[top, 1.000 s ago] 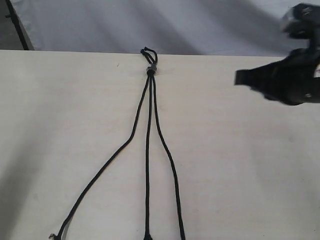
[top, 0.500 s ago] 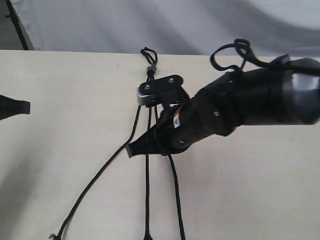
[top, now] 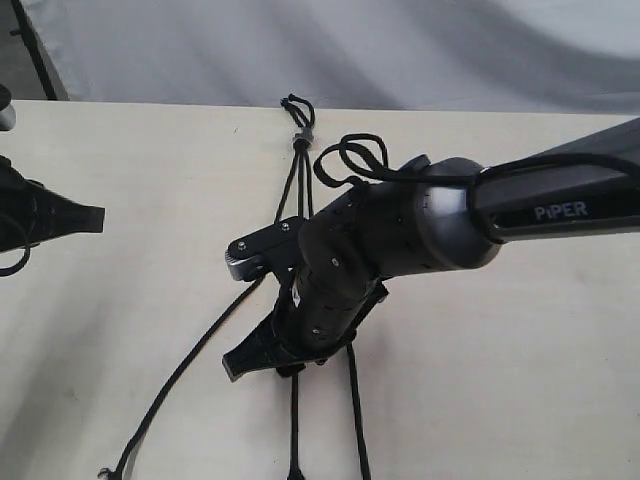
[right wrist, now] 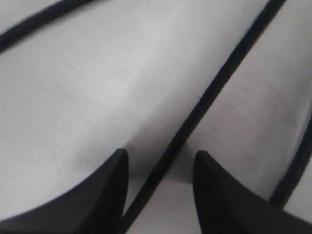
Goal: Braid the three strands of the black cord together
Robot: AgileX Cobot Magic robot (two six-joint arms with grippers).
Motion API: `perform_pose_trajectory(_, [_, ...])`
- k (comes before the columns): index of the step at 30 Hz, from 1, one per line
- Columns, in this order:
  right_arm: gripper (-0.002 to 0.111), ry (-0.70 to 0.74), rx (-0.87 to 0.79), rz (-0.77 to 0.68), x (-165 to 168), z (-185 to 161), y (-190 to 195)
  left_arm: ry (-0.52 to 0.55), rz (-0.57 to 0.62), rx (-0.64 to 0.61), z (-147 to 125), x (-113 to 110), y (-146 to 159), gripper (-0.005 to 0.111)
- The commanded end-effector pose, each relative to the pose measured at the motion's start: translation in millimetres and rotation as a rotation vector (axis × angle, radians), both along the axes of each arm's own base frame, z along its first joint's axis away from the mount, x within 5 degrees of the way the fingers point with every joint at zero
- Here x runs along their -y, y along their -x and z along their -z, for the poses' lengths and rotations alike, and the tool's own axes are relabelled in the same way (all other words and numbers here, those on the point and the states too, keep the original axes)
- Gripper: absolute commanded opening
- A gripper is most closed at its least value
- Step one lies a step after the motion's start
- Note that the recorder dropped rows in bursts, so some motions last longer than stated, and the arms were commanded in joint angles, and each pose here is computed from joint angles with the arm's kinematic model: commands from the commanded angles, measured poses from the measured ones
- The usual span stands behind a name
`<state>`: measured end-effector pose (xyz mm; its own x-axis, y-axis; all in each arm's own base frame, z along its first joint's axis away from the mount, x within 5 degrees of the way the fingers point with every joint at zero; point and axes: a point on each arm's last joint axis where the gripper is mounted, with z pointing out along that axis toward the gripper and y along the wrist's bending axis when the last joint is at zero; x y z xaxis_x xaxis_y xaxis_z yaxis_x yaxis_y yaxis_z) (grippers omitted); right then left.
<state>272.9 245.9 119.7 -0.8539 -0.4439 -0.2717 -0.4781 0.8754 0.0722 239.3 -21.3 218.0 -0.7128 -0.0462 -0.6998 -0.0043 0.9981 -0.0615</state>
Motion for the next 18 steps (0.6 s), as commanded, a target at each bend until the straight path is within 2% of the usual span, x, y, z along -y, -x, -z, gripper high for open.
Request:
perform_pose_trajectory(1, [0.031,0.027,-0.041,0.003,-1.0,12.6,1.8,0.007,0.005,0.018,-1.8,1.8,-1.4,0.000])
perform_pose_trajectory(3, [0.007,0.041,-0.043,-0.025,0.1,10.2,2.9,0.008,0.005,0.019,-1.5,1.8,-1.3,0.000])
perform_pose_trajectory(4, [0.000,0.044,-0.044,-0.035,0.3,6.5,3.1,0.008,0.005,0.019,-1.5,1.8,-1.3,0.000])
perform_pose_trajectory(9, [0.000,0.126,0.087,-0.142,6.2,-54.7,-8.3,0.006,0.004,0.010,-0.4,1.6,-0.4,0.000])
perform_pose_trajectory(11, [0.000,0.157,0.155,-0.135,15.5,-78.1,-15.5,0.005,0.003,0.005,-0.1,1.5,-0.1,0.000])
perform_pose_trajectory(14, [0.000,0.190,0.278,-0.001,52.0,-117.3,-33.2,0.005,0.003,0.005,-0.1,1.5,-0.1,0.000])
perform_pose_trajectory(16, [0.000,0.192,0.317,0.077,77.2,-131.8,-42.4,0.005,0.003,0.005,-0.1,1.5,-0.1,0.000])
perform_pose_trajectory(18, [0.000,0.197,0.328,0.203,118.1,-140.7,-56.6,0.006,0.004,0.007,-0.2,1.6,-0.3,0.000])
